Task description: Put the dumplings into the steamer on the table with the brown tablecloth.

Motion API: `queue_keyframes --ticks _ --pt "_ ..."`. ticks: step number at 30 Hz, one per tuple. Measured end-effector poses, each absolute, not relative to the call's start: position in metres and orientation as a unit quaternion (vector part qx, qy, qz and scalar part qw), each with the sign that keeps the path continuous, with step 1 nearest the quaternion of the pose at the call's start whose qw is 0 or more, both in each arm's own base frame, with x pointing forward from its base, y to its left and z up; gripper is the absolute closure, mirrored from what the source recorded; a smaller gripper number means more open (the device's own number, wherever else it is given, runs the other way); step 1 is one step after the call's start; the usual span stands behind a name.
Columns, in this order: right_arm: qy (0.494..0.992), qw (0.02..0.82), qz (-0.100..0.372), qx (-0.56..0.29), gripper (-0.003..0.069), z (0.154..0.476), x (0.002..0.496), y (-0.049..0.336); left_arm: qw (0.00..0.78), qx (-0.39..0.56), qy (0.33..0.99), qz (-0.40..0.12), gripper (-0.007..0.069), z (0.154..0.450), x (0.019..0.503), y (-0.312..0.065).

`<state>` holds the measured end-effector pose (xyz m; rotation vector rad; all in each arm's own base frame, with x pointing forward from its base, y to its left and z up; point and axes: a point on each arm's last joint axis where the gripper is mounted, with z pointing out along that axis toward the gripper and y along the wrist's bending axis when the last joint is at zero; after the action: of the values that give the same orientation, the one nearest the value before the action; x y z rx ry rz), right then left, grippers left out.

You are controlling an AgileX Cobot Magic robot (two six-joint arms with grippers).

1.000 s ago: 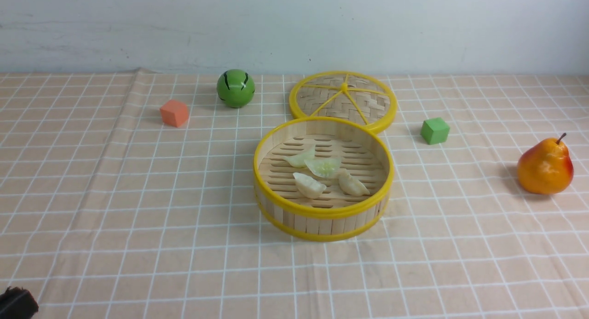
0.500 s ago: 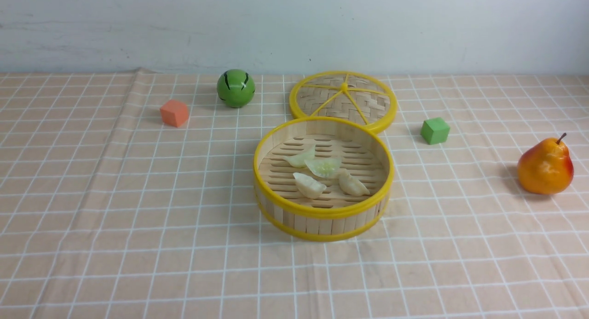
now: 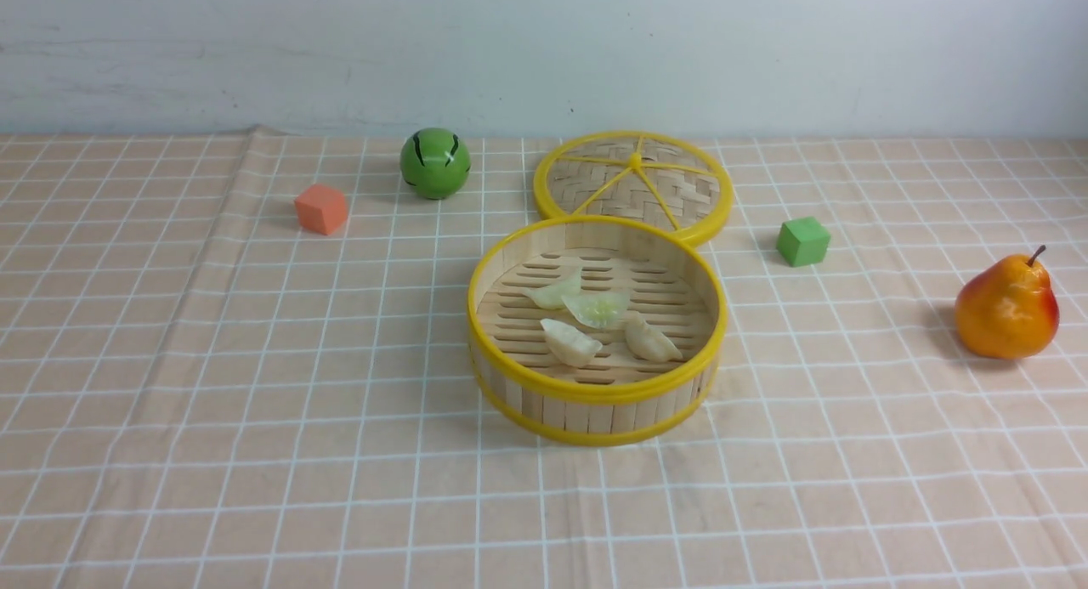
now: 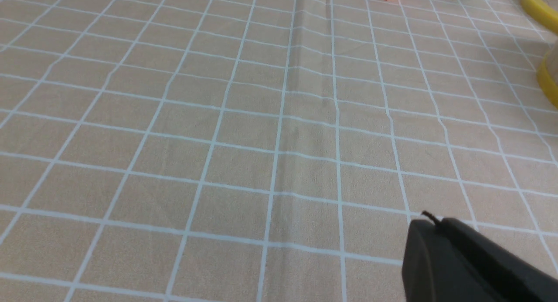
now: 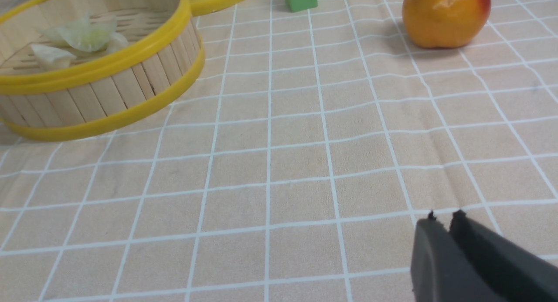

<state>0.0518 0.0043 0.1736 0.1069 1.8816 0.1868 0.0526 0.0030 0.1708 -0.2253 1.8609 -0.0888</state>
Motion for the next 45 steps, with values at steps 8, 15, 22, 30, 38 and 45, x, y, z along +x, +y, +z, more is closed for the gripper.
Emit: queue_keyframes --ticks 8,15,22,30,38,45 --pt "0.806 0.584 0.08 0.046 0.0595 0.1736 0.0518 0.0043 0.591 -0.097 0.8 -0.038 0.0639 0.1707 0.0526 0.0029" --pt "0.806 0.584 0.08 0.046 0.0587 0.1736 0.0518 0.0043 0.591 -0.097 0.8 -0.038 0.0639 0.1707 0.0526 0.003" --pt "0.806 0.584 0.08 0.046 0.0576 0.1736 0.0518 0.0043 0.59 -0.097 0.8 -0.038 0.0639 0.1706 0.0526 0.003" --pt "0.806 0.584 0.08 0.046 0.0575 0.1736 0.0518 0.0043 0.59 -0.097 0.8 -0.038 0.0638 0.1706 0.0526 0.003" --pt "0.806 0.584 0.08 0.046 0.0573 0.1736 0.0518 0.0043 0.59 -0.097 0.8 -0.038 0.0636 0.1706 0.0526 0.003" --pt "0.806 0.584 0.08 0.046 0.0573 0.1736 0.0518 0.0043 0.59 -0.097 0.8 -0.038 0.063 0.1706 0.0526 0.003"
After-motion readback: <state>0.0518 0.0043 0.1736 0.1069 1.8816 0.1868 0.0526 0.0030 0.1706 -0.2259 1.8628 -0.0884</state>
